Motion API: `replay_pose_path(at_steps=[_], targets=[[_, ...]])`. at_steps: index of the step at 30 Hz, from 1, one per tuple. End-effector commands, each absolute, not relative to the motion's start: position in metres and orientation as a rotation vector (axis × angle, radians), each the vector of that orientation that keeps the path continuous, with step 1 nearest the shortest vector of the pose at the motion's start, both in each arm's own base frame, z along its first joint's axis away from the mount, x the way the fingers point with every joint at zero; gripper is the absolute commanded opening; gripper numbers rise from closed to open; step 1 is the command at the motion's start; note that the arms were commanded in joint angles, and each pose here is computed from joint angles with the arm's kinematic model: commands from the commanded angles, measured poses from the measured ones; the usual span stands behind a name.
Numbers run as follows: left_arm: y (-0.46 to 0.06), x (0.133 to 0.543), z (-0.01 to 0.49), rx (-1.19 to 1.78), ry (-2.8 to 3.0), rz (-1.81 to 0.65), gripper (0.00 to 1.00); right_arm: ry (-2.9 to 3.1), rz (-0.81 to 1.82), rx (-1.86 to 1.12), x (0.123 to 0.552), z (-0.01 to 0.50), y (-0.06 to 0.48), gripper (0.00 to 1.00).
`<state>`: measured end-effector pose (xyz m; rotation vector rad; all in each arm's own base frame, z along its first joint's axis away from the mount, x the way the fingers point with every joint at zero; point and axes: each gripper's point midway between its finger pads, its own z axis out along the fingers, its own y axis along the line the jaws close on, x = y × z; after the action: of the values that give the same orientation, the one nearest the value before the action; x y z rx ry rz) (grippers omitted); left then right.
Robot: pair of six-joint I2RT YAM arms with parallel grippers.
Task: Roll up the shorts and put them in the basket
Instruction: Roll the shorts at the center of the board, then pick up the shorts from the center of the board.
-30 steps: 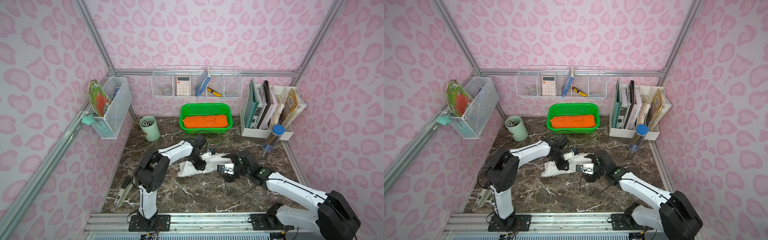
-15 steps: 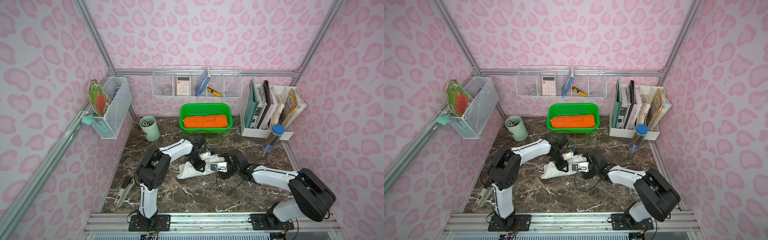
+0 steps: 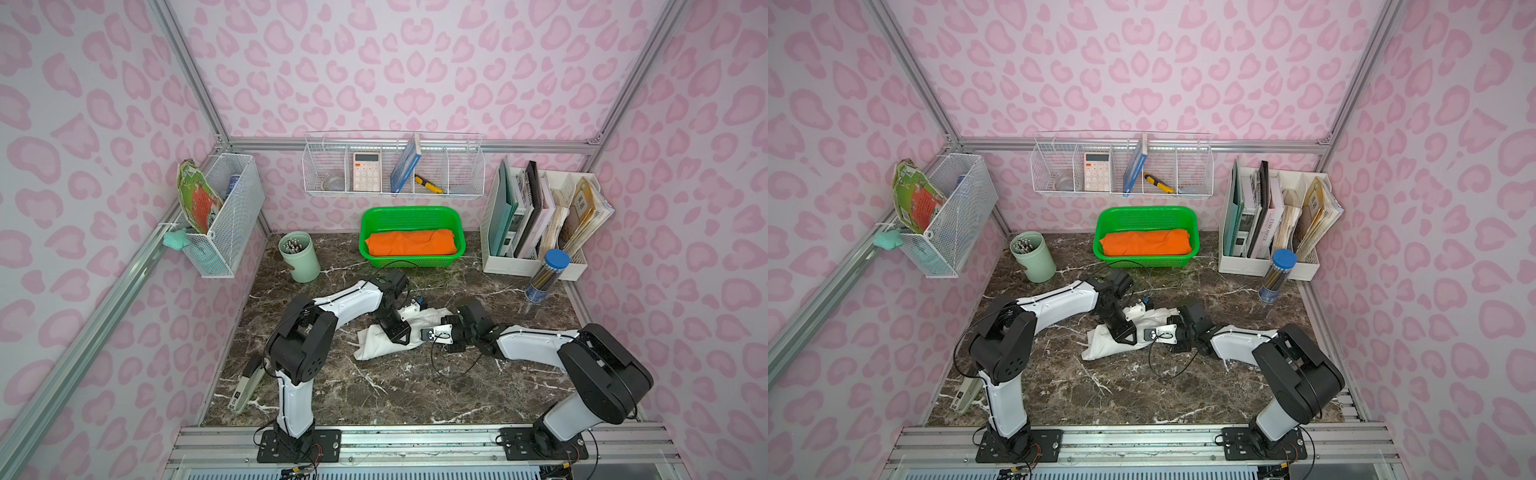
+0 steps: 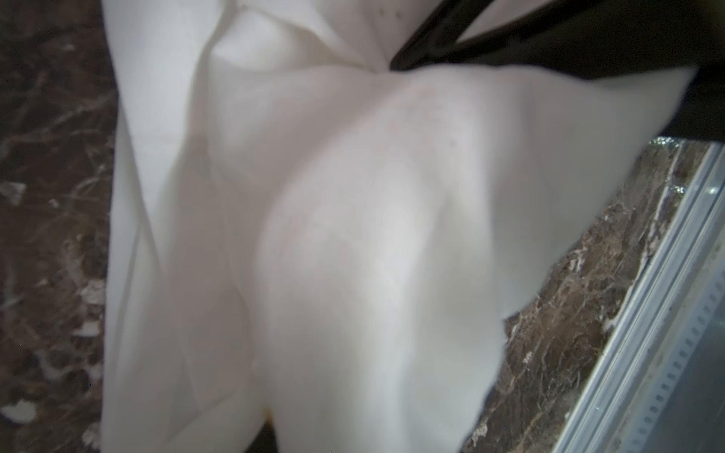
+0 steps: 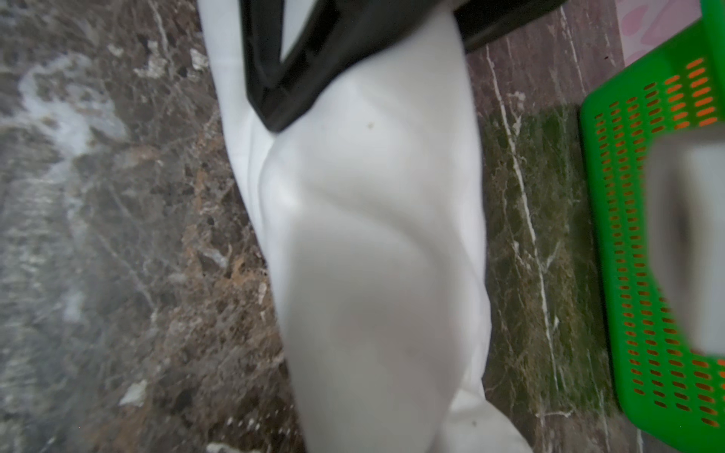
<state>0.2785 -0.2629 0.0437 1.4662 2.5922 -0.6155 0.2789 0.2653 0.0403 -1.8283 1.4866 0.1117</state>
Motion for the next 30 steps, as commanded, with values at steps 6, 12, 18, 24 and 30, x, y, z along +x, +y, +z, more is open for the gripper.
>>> replay_pose_path(at_steps=[6, 12, 18, 24, 30], targets=[[-0.252, 0.282, 0.057, 1.383, 2.515, -0.513, 0.98, 1.55, 0.119, -1.798, 0.28, 0.046, 0.255, 0.0], [-0.238, 0.283, 0.056, 1.401, 2.458, -0.391, 0.99, 1.565, 0.103, -1.769, 0.279, 0.053, 0.248, 0.0], [-0.23, 0.281, 0.032, 1.492, 2.429, -0.215, 0.99, 1.587, 0.126, -1.744, 0.279, 0.057, 0.245, 0.0], [-0.226, 0.28, 0.012, 1.526, 2.479, -0.16, 0.82, 1.601, 0.153, -1.717, 0.279, 0.059, 0.243, 0.0], [-0.226, 0.292, 0.015, 1.481, 2.499, -0.117, 0.14, 1.65, 0.175, -1.652, 0.292, 0.066, 0.239, 0.0]])
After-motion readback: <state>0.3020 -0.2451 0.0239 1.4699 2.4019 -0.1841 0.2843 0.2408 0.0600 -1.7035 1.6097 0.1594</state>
